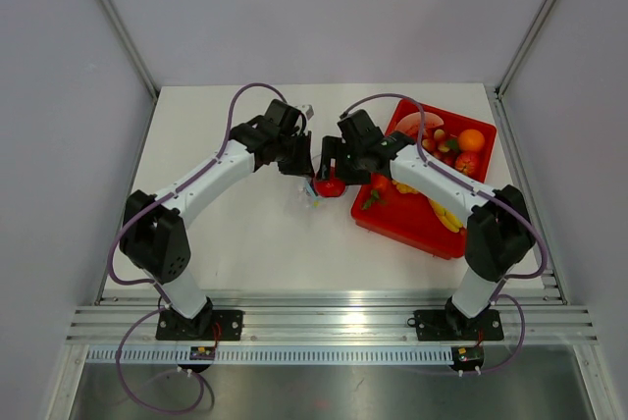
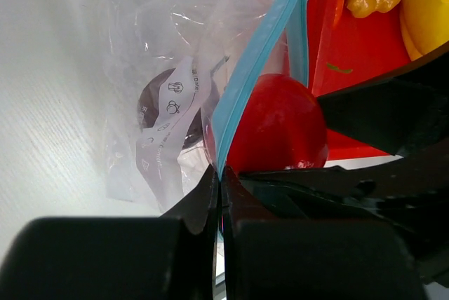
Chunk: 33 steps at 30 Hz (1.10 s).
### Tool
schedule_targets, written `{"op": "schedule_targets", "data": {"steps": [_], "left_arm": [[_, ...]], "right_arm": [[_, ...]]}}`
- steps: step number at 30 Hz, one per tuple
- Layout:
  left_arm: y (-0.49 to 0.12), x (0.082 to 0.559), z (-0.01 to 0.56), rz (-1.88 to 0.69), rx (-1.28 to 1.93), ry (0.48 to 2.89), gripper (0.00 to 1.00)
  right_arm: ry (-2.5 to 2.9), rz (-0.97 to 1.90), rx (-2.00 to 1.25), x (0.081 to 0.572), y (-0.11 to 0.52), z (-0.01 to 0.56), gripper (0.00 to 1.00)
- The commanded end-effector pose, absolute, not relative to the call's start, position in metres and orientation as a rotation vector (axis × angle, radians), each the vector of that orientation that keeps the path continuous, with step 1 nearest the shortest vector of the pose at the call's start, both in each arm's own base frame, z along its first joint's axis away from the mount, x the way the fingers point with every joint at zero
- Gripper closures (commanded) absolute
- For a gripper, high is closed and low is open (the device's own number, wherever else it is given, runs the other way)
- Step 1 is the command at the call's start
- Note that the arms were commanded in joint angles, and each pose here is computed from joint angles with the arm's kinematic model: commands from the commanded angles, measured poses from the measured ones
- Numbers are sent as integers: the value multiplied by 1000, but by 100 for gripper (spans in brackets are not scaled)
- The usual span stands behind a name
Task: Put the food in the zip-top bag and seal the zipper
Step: Place the fake vegetable in the zipper food storage bag, then adjust the zipper food storage bag at the center of the board.
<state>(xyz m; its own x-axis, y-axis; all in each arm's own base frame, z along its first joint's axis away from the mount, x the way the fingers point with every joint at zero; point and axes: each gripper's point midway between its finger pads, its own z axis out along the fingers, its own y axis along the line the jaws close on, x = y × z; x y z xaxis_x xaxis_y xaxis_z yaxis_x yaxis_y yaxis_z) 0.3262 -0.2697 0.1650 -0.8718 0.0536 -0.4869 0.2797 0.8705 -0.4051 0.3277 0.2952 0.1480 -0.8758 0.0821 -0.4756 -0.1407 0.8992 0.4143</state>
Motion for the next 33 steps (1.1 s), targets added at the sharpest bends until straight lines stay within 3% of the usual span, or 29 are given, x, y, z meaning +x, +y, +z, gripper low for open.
{"op": "schedule_targets", "data": {"steps": [1,7,15,22,25,27,33], "left_arm": [[-284,335,208,-770,257,2438,100],[-286,335,207,-786,261,2440,100],[-285,334,206,-796,256,2440,100],[-282,333,206,-787,257,2441,100],[-282,332,207,-793,258,2439,100],[-281,332,206,-792,258,2442,100],[-281,332,206,-789,259,2443,100]], "right_arm": [[2548,564,-91,330,296,160,18],[2494,586,-77,329,292,182,8],[2397,564,-28,330,278,216,6],[2344,513,157,334,241,213,19],[2341,638,269,342,224,203,23],[2367,749,288,340,227,195,29],[2443,811,272,342,239,164,35]]}}
